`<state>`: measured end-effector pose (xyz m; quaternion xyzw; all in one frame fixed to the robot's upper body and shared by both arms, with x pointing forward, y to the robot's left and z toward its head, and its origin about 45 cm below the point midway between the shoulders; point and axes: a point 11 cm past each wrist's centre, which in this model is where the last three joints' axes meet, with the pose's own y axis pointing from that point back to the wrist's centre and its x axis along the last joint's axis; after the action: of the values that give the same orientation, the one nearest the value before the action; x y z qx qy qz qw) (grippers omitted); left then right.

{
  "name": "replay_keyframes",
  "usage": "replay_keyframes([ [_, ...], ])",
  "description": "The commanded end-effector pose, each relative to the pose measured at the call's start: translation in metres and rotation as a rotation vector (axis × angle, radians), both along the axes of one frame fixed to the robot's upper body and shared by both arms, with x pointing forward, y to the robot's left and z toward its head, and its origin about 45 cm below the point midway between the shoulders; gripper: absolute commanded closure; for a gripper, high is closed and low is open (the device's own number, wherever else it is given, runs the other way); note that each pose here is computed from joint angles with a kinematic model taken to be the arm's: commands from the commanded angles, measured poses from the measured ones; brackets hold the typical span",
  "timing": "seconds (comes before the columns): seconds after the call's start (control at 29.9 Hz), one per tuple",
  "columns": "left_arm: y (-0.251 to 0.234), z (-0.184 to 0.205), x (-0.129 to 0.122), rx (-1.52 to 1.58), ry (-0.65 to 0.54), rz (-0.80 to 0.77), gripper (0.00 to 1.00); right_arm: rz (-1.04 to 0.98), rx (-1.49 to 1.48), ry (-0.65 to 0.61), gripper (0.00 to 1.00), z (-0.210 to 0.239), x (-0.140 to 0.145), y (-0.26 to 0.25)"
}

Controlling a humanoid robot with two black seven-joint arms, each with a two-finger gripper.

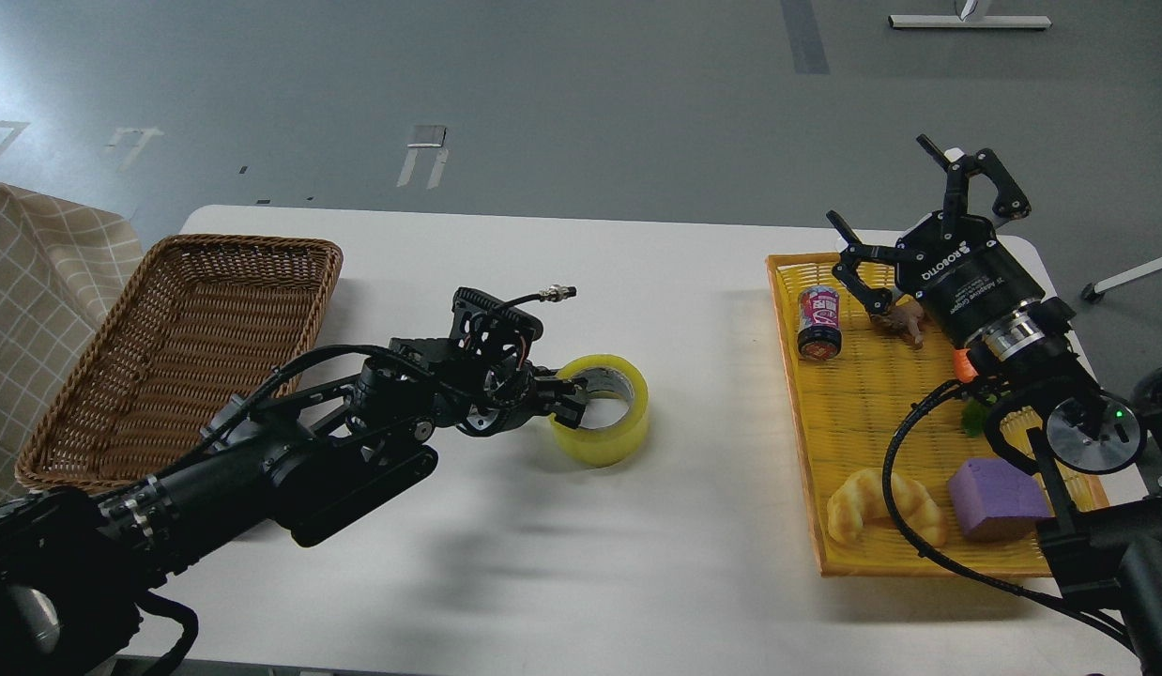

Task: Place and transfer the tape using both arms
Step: 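Grip the tape roll's rim with the left gripper, then lift the tape roll and carry it over the wicker basket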

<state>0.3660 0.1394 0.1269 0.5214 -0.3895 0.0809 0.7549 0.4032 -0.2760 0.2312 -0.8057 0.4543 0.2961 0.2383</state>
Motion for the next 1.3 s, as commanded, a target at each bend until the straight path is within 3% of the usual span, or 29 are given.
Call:
replay_keyframes([
  [0.0, 0.006, 0.013, 0.011, 0.001, -0.036, 0.011, 1.0, 0.002, 0.002, 0.0, 0.0, 0.0, 0.0, 0.001],
  [0.33, 0.052, 0.084, 0.052, -0.011, -0.141, 0.08, 1.0, -0.002, 0.01, -0.004, 0.0, 0.001, 0.0, 0.001],
  [0.57, 0.113, 0.135, 0.074, 0.013, -0.211, 0.178, 1.0, 0.0, 0.013, -0.01, 0.0, 0.003, 0.001, 0.002],
  [0.94, 0.222, 0.181, 0.063, 0.074, -0.246, 0.364, 1.0, 0.001, 0.014, -0.015, 0.0, 0.006, 0.003, 0.003],
  [1.27, 0.294, 0.196, 0.039, 0.165, -0.241, 0.481, 1.0, 0.002, 0.02, -0.014, 0.0, 0.005, 0.003, 0.005],
])
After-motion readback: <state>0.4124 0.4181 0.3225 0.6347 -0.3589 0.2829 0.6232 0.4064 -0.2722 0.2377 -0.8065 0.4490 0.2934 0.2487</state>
